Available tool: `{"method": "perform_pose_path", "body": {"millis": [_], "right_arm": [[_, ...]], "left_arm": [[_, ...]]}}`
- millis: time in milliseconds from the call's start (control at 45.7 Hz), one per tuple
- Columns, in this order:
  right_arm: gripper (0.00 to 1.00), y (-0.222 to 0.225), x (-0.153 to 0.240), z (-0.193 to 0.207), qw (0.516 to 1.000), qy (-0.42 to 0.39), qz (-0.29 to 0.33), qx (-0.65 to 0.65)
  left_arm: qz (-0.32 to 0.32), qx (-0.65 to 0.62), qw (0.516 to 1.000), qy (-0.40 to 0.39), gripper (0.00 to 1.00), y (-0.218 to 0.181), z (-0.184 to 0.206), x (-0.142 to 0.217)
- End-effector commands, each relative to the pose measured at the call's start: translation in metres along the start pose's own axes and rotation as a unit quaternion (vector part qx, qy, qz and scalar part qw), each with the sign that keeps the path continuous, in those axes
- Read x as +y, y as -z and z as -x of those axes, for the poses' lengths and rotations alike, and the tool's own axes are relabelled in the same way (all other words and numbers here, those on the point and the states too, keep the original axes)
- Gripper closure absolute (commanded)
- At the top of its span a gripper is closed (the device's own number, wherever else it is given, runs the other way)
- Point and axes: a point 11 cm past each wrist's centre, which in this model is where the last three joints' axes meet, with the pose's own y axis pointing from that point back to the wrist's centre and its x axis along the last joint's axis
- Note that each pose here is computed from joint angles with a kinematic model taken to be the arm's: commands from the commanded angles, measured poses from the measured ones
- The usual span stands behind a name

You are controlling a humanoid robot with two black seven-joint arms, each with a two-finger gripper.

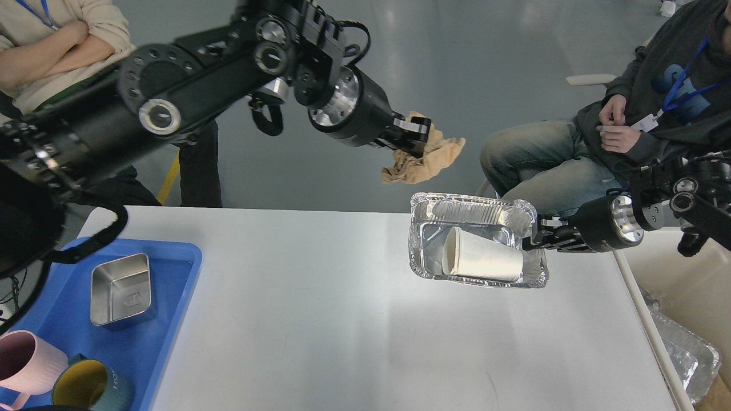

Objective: Tidy desktop
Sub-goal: 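Lift the paper bag with the left gripper and bring it over the foil tray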

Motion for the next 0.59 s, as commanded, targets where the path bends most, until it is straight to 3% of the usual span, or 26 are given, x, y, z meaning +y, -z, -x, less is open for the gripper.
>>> {"method": "perform_pose_path", "body": {"millis": [0,153,416,569], "right_arm": [[1.00,0.001,0.001,0.001,1.000,0.001,-0.002,0.002],[1.00,0.000,0.007,0.001,1.000,-0.001,-0.001,0.003],[1.00,0.000,0.010,0.001,1.000,-0.003,-0.002,0.002],[1.00,0.000,0.010,0.001,1.000,-0.003,-0.003,0.002]], "left_arm": [[0.005,0.026,1.000,0.006,0.97,-0.022,0.008,-0.047],[0.003,0.032,0.999,-0.011,0.97,-0.030,0.020,-0.089],[-0.006,0.064,0.997,-0.044,0.94,-0.008,0.037,-0.113],[-0.006,0.080,0.996,-0.050,0.85,-0.002,0.042,-0.118]]}}
